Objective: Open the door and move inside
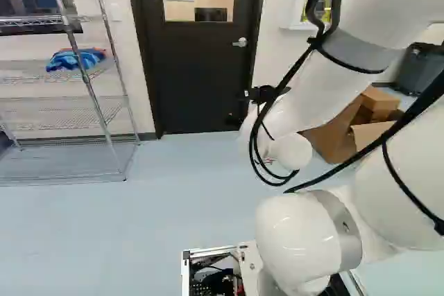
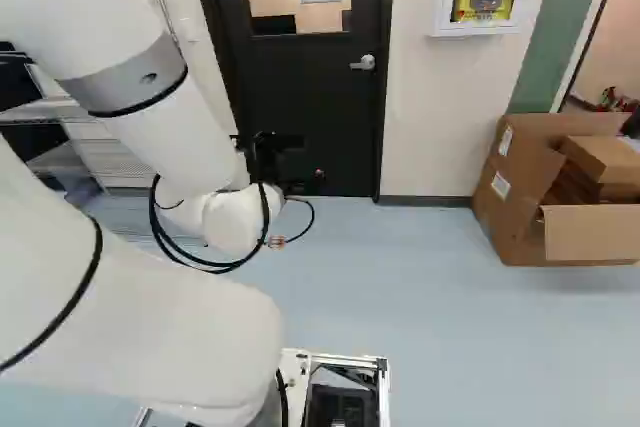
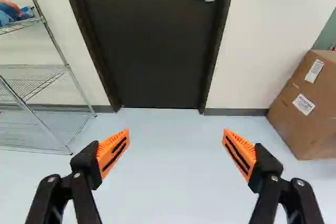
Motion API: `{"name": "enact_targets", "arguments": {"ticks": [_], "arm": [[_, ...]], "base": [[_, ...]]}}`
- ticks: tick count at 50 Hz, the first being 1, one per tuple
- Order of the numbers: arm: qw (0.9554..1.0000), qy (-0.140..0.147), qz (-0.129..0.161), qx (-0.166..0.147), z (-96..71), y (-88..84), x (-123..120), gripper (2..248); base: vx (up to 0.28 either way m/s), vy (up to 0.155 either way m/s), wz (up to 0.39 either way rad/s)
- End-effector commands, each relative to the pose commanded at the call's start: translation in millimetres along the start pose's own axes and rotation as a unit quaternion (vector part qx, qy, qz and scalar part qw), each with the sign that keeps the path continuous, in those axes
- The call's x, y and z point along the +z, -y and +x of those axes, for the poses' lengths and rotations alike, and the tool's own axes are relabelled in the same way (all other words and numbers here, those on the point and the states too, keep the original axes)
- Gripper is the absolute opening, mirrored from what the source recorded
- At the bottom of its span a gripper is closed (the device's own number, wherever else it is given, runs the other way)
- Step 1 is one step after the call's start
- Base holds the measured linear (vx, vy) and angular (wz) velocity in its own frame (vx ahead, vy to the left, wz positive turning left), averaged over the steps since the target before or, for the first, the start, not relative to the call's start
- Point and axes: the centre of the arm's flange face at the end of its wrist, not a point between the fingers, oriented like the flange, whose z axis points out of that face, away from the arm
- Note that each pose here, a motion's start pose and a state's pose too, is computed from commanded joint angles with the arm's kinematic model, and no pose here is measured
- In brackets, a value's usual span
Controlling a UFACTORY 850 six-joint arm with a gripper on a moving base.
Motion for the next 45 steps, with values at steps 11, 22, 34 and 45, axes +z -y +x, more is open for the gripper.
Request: {"name": "enact_targets", "arguments": {"ticks": [11, 22, 34, 45], "arm": [[1.0000, 0.000, 0.000, 0.000, 0.0, 0.0, 0.0, 247], [1.0000, 0.000, 0.000, 0.000, 0.0, 0.0, 0.0, 247], [1.0000, 0.000, 0.000, 0.000, 0.0, 0.0, 0.0, 247], [1.0000, 0.000, 0.000, 0.000, 0.0, 0.0, 0.0, 247]], "base": [[0.065, -0.008, -0.032], [0.122, -0.046, -0.130], [0.144, -0.056, -0.141], [0.147, -0.032, -0.047]]}}
